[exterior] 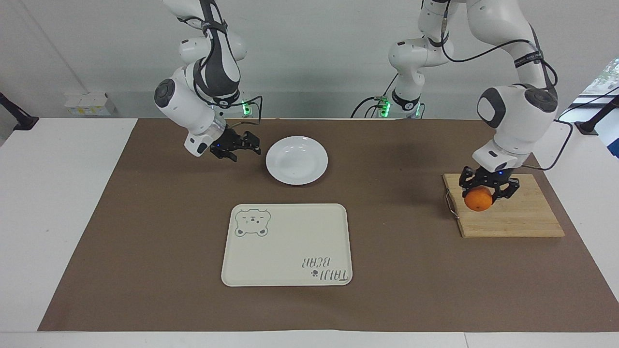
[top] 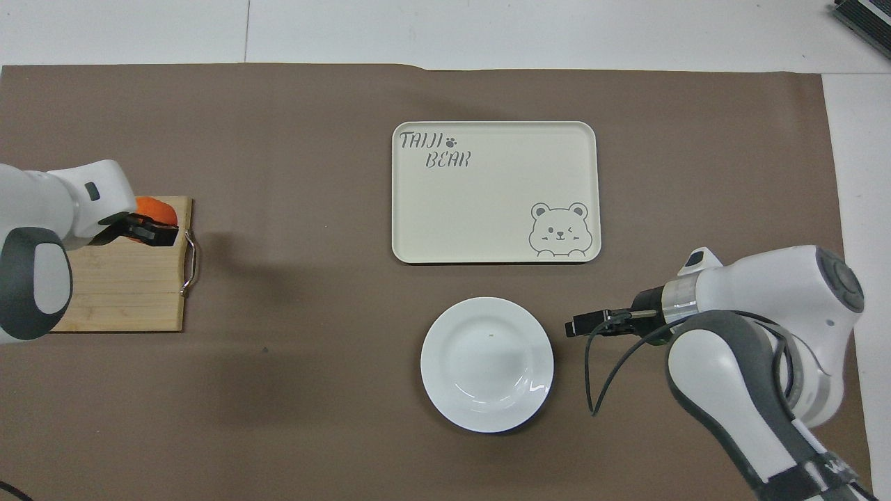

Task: Place orange and plate with both arms
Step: 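Grasp the orange with the left gripper while the right gripper reaches the plate, then carry the orange with the left gripper and drop it onto the plate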

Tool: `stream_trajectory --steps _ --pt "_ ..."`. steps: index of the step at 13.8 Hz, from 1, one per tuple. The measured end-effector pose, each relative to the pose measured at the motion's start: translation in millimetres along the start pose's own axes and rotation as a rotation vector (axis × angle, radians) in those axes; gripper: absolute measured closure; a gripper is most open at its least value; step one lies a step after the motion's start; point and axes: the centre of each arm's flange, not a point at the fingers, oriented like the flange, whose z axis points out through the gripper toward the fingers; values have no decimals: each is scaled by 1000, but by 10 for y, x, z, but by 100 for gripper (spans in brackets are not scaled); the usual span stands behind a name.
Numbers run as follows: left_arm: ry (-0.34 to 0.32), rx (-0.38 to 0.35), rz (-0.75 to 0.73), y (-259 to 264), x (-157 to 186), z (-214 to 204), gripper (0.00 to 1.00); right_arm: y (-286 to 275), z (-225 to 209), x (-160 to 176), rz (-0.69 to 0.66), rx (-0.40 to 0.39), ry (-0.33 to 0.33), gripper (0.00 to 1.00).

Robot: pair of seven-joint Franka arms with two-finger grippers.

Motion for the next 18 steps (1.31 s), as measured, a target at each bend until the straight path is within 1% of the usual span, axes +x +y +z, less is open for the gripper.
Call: stream_trajectory --steps 3,5,6,8,10,11,13,15,18 --pt "-24 -31 -34 928 210 -2 22 68 213 -93 -20 52 -1 0" --pt "-45 -54 -24 1547 255 85 22 89 268 -128 -48 84 -2 0" --pt "-57 -85 -18 1812 241 140 22 111 320 -161 -61 111 0 0" --pt "-81 -193 -18 2337 184 227 22 187 426 -230 -78 136 8 0" --pt "-97 -263 8 2826 118 255 22 236 490 -279 -84 146 4 0" --pt "-97 -288 26 3060 84 255 22 245 511 -294 -86 160 8 0" --pt "-68 -351 33 3572 -16 286 22 268 590 -335 -88 220 25 0" --pt "-77 -388 24 4057 -209 392 22 335 705 -386 -95 249 32 0" --pt "-124 -390 41 4611 -484 495 22 364 756 -407 -85 257 29 0"
